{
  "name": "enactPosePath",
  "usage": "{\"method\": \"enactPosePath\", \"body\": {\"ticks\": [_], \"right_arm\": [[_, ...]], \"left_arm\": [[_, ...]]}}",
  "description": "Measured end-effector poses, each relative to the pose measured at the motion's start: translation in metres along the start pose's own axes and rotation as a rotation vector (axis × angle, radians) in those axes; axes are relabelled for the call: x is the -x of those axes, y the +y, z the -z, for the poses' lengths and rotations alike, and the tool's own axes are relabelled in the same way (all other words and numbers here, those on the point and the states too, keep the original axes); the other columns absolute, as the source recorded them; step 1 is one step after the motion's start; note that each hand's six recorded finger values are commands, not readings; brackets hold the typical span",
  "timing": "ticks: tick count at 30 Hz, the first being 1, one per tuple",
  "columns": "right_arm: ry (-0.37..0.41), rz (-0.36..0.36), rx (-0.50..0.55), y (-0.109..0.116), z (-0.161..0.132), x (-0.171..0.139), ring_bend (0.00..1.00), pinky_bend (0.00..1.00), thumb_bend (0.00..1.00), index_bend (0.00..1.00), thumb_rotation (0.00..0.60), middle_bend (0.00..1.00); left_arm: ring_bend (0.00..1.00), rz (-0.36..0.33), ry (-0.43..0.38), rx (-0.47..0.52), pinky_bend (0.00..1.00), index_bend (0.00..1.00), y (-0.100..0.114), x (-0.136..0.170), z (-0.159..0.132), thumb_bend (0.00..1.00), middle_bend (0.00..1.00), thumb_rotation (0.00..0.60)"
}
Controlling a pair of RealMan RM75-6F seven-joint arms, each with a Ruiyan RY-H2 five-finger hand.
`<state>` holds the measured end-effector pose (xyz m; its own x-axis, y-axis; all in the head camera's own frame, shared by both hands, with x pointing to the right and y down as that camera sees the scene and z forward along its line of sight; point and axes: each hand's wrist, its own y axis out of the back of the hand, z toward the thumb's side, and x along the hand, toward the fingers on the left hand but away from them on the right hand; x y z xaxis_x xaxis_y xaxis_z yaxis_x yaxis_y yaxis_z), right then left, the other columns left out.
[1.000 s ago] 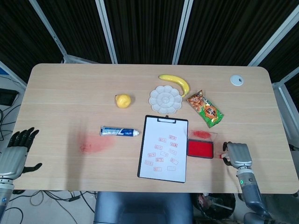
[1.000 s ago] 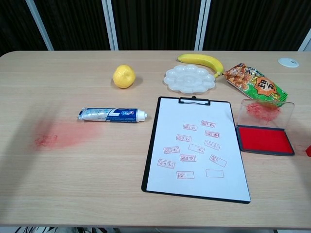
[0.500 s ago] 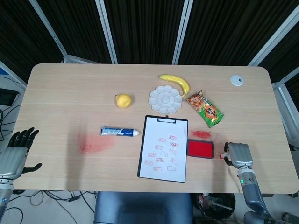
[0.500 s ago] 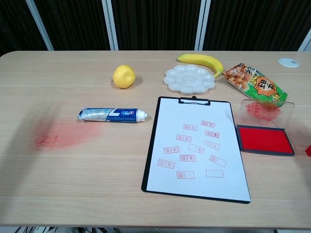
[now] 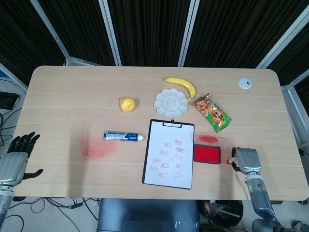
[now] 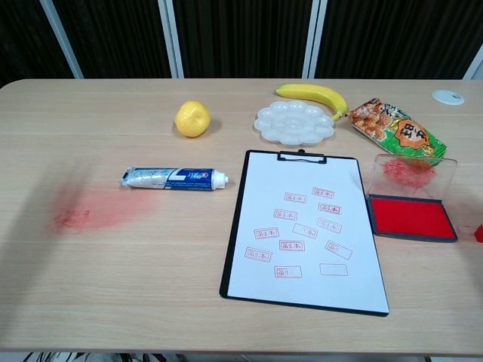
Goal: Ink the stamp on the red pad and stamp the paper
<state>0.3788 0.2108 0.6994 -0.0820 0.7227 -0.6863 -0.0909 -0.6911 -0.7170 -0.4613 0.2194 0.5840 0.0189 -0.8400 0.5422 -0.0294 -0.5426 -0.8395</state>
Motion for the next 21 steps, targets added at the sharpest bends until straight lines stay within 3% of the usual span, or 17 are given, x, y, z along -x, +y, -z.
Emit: {"method": "enactPosePath", "body": {"ticks": [21], "right_arm": [[0.010,-0.005,0.005,-0.0016,-0.0037,-0.0014,0.68,0.79,0.43,0.55,0.600,0.51]], "left_arm": [[0.00,0.004,0.005,0.000,0.00,0.00,-0.0004,0.0000,0.0006,0.01,0.00,0.600]]}}
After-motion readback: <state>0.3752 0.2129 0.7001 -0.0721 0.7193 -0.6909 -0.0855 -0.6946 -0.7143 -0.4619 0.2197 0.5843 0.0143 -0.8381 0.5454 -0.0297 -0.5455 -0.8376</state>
